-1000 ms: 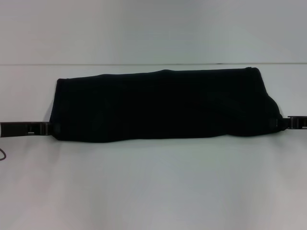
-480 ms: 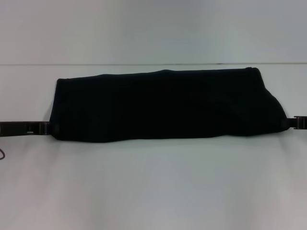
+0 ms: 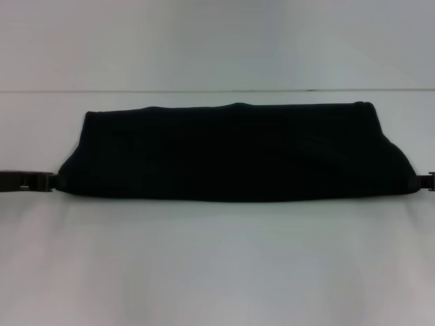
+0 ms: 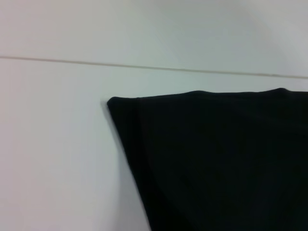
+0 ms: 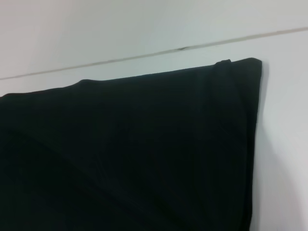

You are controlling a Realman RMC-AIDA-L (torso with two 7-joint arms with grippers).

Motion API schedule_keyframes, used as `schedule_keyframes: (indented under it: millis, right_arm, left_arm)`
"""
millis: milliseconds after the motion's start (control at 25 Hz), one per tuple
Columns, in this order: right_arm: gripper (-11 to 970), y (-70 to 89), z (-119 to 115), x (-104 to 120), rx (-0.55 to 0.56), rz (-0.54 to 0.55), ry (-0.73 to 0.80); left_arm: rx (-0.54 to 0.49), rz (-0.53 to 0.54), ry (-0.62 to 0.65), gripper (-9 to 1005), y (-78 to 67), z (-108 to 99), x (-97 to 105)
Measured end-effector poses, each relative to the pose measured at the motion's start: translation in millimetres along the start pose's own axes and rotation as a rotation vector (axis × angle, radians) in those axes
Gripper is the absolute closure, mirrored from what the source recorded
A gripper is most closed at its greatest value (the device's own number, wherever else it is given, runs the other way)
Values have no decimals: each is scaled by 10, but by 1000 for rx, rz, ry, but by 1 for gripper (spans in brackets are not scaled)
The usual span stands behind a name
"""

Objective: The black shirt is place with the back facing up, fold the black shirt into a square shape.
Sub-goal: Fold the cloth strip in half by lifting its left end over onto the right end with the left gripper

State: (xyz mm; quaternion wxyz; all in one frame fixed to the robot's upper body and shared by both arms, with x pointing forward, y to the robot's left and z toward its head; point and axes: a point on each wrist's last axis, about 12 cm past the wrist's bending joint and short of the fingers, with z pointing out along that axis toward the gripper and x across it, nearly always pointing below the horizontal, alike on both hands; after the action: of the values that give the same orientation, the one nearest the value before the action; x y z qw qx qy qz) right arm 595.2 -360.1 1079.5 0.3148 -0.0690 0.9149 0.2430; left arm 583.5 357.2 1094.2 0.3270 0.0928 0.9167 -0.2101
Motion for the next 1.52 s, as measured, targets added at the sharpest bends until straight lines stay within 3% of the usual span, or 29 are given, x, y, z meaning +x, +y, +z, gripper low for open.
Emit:
schedule_keyframes:
  millis: [680, 1000, 1200, 1360, 1520]
  right_arm:
    - [953, -32, -121, 122, -48, 39, 6]
    - [781, -8, -293, 50, -83, 25, -16]
    - [529, -18, -542, -4, -138, 33, -92]
    - [439, 51, -621, -69, -216, -1, -159]
    - [349, 138, -571, -174, -246, -41, -178]
  left_arm:
    - [0, -7, 28, 998, 12, -30, 20]
    - [-38, -91, 1, 973, 122, -191, 67]
    - [-32, -170, -19, 761, 180, -378, 119]
    - [71, -205, 33, 623, 89, -466, 156]
    - [169, -261, 98, 460, -38, -407, 151]
